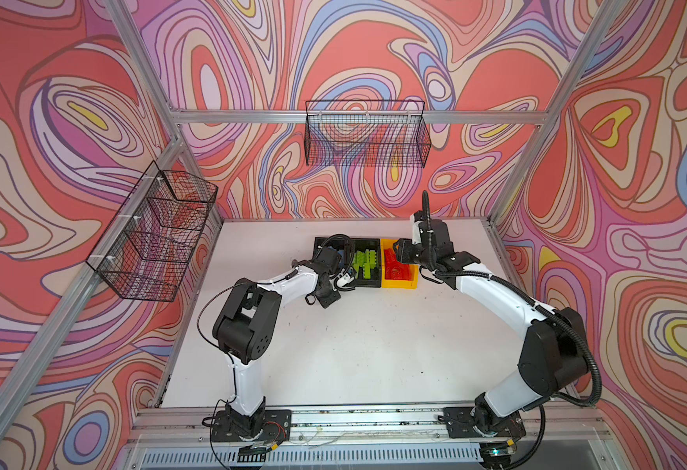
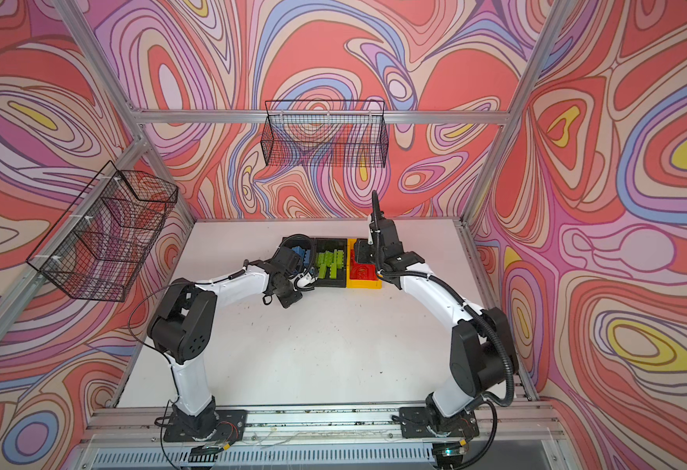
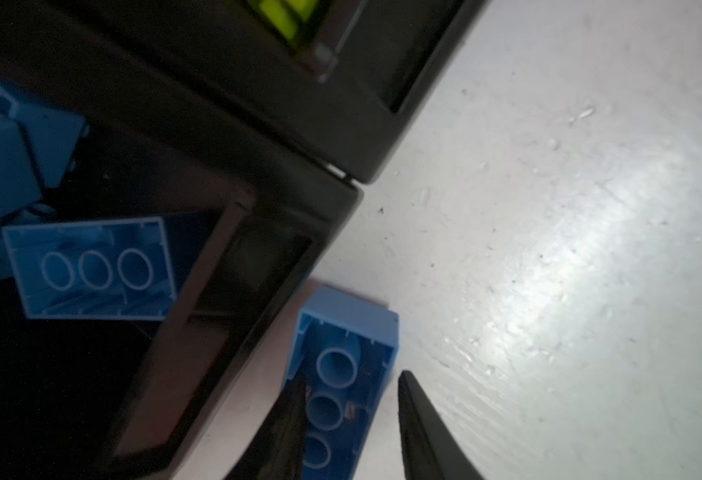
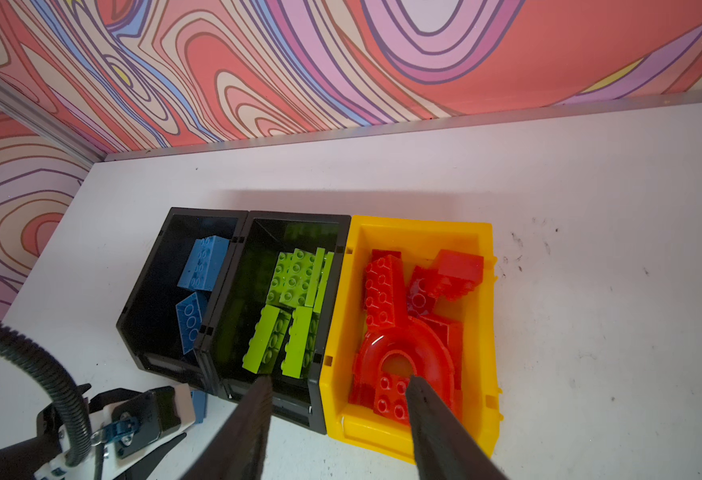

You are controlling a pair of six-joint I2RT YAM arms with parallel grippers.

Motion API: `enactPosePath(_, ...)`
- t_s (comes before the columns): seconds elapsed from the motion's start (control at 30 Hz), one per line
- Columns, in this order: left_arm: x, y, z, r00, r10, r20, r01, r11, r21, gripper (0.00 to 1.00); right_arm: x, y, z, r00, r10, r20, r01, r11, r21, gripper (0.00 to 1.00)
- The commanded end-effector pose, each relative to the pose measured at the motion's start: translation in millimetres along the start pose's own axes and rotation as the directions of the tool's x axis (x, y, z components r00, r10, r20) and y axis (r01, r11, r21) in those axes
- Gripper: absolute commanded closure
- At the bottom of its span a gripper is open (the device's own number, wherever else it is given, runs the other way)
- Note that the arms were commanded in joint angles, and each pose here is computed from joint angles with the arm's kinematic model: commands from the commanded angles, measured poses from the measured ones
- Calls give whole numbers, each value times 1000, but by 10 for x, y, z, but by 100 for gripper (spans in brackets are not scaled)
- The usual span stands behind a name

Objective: Sort the legos into containers by color
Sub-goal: 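Lower the left gripper onto the last blue brick and grasp it while the right withdraws, then lift the blue brick into the outer black bin and release it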

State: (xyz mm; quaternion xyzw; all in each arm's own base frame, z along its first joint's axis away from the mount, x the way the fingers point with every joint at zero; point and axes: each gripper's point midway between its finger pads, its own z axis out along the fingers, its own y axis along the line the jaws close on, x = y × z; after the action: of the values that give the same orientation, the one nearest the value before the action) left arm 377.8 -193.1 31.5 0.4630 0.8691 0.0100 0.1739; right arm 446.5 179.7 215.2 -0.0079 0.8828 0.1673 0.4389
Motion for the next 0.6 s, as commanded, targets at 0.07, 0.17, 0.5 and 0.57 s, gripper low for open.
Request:
enactPosePath(0.07,261,-166,-29,997,-18,-71,22,998,52,73,-25,-34,-41,1000,12,15,-12,1000,7,44)
enactPosePath(0.17,271,-175,-46,997,-26,-74,30,998,54,79,-28,-34,-45,1000,14,16,-14,1000,7,44)
enactPosePath(0.5,110,-86,-307,999,-54,6,54,998,15,82,-29,-38,-87,1000,19,24,-19,1000,6,45)
enactPosePath(0.57,102,-77,-346,998,-54,10,54,998,11,84,-30,-30,-82,1000,19,24,-19,1000,1,45)
